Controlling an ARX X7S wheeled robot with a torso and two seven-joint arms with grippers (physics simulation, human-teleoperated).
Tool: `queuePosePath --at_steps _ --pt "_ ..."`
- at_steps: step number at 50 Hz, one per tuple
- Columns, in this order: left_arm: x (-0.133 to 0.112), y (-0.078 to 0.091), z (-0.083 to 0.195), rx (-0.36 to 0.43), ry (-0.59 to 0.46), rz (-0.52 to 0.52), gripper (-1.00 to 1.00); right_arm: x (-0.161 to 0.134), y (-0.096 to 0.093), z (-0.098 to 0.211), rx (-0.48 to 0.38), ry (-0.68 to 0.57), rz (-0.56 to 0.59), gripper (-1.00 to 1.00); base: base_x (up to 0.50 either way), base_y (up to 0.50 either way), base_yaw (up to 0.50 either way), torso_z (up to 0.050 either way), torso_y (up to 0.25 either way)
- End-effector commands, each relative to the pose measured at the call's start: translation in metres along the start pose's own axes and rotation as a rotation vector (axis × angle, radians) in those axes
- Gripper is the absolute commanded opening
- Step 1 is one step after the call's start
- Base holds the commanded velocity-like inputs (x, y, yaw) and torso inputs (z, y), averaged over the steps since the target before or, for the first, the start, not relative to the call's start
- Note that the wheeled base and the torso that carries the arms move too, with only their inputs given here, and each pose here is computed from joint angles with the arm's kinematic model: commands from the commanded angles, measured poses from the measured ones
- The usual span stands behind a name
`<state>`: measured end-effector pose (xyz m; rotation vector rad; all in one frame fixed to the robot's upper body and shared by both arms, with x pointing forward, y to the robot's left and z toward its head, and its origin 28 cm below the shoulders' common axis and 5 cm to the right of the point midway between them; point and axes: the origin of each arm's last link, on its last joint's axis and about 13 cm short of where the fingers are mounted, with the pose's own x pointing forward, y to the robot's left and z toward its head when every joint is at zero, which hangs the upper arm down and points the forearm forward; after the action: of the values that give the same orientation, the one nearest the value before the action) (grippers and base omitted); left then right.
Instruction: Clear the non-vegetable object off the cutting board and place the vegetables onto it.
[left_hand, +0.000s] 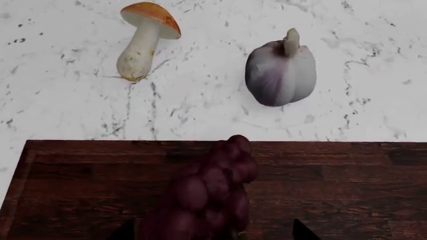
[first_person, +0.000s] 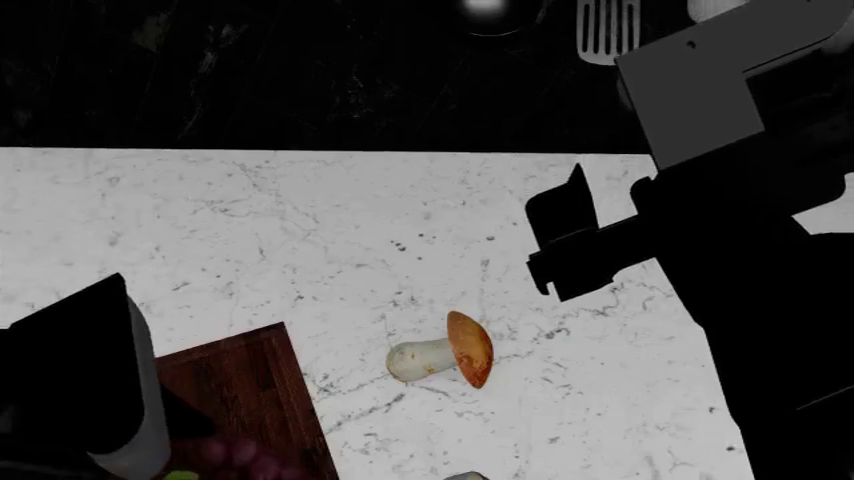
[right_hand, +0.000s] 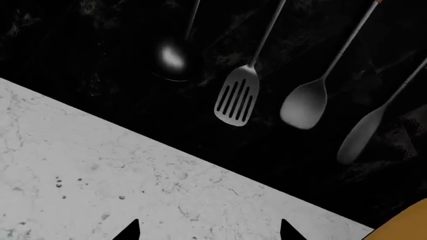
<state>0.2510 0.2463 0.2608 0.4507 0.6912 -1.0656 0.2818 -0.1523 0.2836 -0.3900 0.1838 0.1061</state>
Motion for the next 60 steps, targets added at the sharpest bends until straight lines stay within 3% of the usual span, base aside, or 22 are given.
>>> queuePosePath --at_steps 1,13,21,25,30,41,48,60 --pt "0.002 0.017 -0.002 0.004 0.010 0.153 -1.00 0.000 0.001 -0.004 0.003 0.007 0.002 1.00 0.00 0.00 0.00 0.000 0.000" --pt "-0.018 0.006 0.011 0.051 -0.025 0.184 -1.00 -0.002 0.001 -0.003 0.003 0.001 0.001 1.00 0.00 0.00 0.00 0.000 0.000" --pt "-0.055 -0.004 0.027 0.090 -0.111 0.280 -1.00 -0.004 0.001 0.000 0.000 -0.004 0.002 1.00 0.00 0.00 0.00 0.000 0.000" --pt "-0.066 -0.001 0.029 0.092 -0.118 0.341 -1.00 -0.004 0.000 0.002 0.000 -0.008 0.003 1.00 0.00 0.00 0.00 0.000 0.000" --pt "-0.075 0.011 0.025 0.071 -0.109 0.428 -1.00 -0.003 0.000 0.001 0.005 -0.009 0.002 1.00 0.00 0.00 0.00 0.000 0.000" --pt "-0.079 0.064 0.023 -0.017 -0.054 0.610 -1.00 -0.002 -0.001 -0.003 0.010 -0.006 0.002 1.00 0.00 0.00 0.00 0.000 0.000" --pt "-0.067 0.095 0.025 -0.058 -0.013 0.642 -1.00 -0.003 -0.001 -0.003 0.008 -0.005 0.000 1.00 0.00 0.00 0.00 0.000 0.000" --pt "-0.049 0.117 0.015 -0.109 0.048 0.651 -1.00 -0.002 -0.001 -0.005 0.011 0.000 -0.001 1.00 0.00 0.00 0.00 0.000 0.001"
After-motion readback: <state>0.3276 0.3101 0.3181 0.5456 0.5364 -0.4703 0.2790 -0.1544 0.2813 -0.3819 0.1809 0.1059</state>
